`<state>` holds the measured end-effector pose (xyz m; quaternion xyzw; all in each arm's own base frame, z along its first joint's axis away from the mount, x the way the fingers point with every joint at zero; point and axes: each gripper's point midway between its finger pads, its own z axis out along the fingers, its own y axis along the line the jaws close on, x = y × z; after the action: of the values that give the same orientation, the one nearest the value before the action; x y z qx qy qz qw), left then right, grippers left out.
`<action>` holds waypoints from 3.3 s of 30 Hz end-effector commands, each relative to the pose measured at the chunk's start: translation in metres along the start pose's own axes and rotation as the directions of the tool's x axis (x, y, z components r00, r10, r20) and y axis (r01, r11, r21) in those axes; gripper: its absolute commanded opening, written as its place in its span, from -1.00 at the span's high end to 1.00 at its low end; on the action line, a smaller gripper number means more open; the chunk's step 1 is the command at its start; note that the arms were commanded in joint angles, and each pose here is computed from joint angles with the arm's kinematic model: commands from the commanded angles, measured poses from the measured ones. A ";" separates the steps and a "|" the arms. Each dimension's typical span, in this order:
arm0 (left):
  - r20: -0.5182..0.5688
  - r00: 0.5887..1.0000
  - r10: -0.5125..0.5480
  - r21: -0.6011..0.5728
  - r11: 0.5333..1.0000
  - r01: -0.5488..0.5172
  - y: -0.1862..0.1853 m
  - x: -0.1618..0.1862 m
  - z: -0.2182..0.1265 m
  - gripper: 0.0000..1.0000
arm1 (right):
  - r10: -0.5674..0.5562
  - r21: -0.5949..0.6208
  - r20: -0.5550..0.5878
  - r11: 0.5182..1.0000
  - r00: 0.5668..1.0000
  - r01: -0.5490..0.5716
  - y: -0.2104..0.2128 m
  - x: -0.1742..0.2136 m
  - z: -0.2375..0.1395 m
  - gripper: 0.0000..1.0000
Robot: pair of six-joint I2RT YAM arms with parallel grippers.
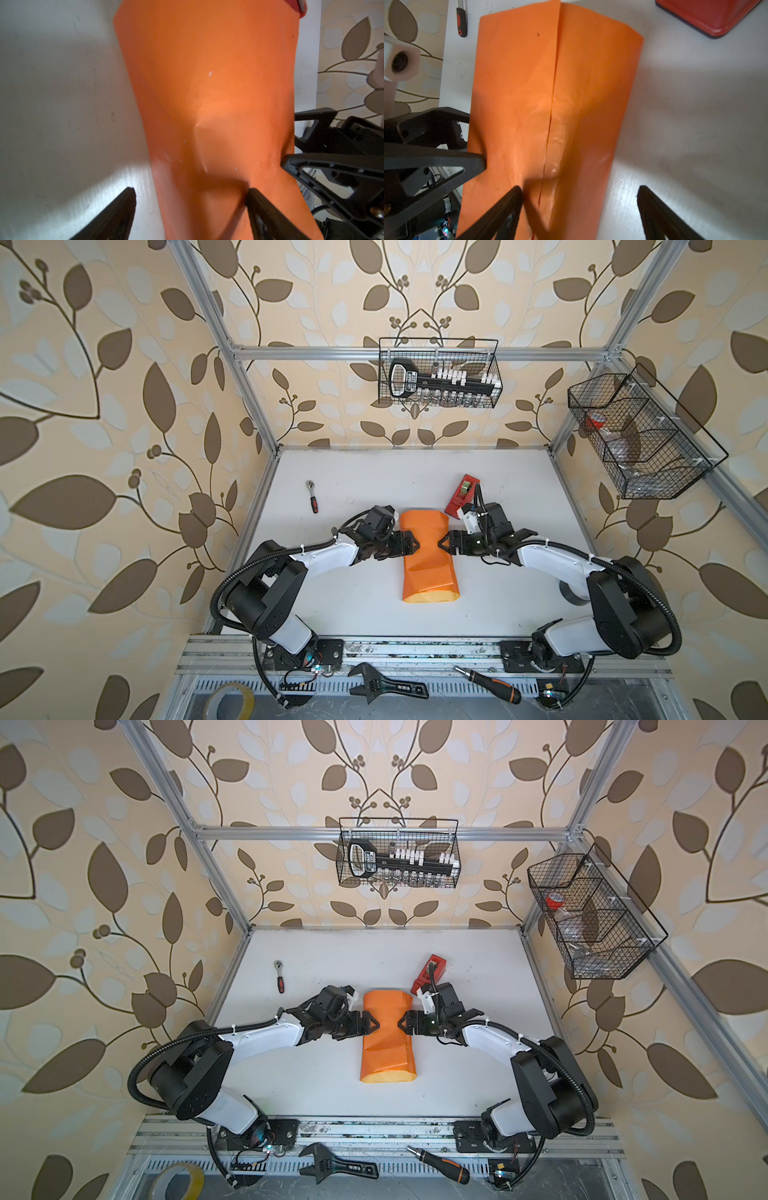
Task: Wrap the gift box in paper
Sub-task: 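Move the right gripper to the red tape dispenser while the left holds the seam, then pinch the clear tape end with the right gripper and pull a strip out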
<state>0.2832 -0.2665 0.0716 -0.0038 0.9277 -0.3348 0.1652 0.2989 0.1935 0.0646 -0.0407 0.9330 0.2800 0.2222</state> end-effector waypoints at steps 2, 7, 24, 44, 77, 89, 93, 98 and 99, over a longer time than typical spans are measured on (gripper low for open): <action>-0.010 1.000 0.001 0.046 0.999 0.000 -0.017 -0.002 -0.014 -0.72 | 0.017 0.056 -0.073 0.998 0.997 -0.013 -0.021 0.032 0.008 -0.73; 0.001 0.999 -0.036 0.089 0.995 0.035 -0.022 -0.011 -0.016 -0.74 | 0.022 0.054 -0.076 0.998 0.997 -0.018 -0.023 0.037 0.009 -0.72; -0.133 0.991 -0.026 -0.099 0.995 0.013 0.030 0.021 0.011 -0.72 | 0.004 0.024 -0.048 1.000 0.999 -0.003 -0.011 0.020 0.001 -0.73; -0.186 0.982 -0.017 -0.170 0.985 -0.015 0.051 0.037 0.016 -0.71 | 0.087 -0.009 0.205 0.996 0.975 -0.087 -0.004 -0.074 -0.056 -0.77; -0.174 0.985 -0.018 -0.165 0.986 -0.011 0.049 0.033 0.016 -0.69 | 0.376 -0.073 0.255 0.926 0.891 -0.370 -0.066 -0.164 0.017 -0.05; -0.170 0.985 -0.014 -0.159 0.987 -0.013 0.046 0.032 0.014 -0.68 | 0.457 -0.123 0.253 0.890 0.853 -0.440 -0.074 -0.157 0.032 0.30; -0.166 0.986 -0.014 -0.160 0.987 -0.013 0.046 0.031 0.013 -0.68 | 0.474 -0.126 0.258 0.880 0.842 -0.457 -0.078 -0.154 0.032 0.42; -0.165 0.986 -0.014 -0.161 0.987 -0.013 0.046 0.031 0.013 -0.68 | 0.485 -0.127 0.260 0.874 0.835 -0.469 -0.080 -0.150 0.033 0.55; -0.165 0.986 -0.013 -0.160 0.987 -0.014 0.046 0.032 0.013 -0.68 | 0.489 -0.127 0.262 0.872 0.832 -0.473 -0.081 -0.149 0.033 0.58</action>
<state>0.2816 -0.2734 0.0665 0.0241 0.9292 -0.3456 0.1289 0.4649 0.1378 0.0766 0.2159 0.8636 0.3558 0.2846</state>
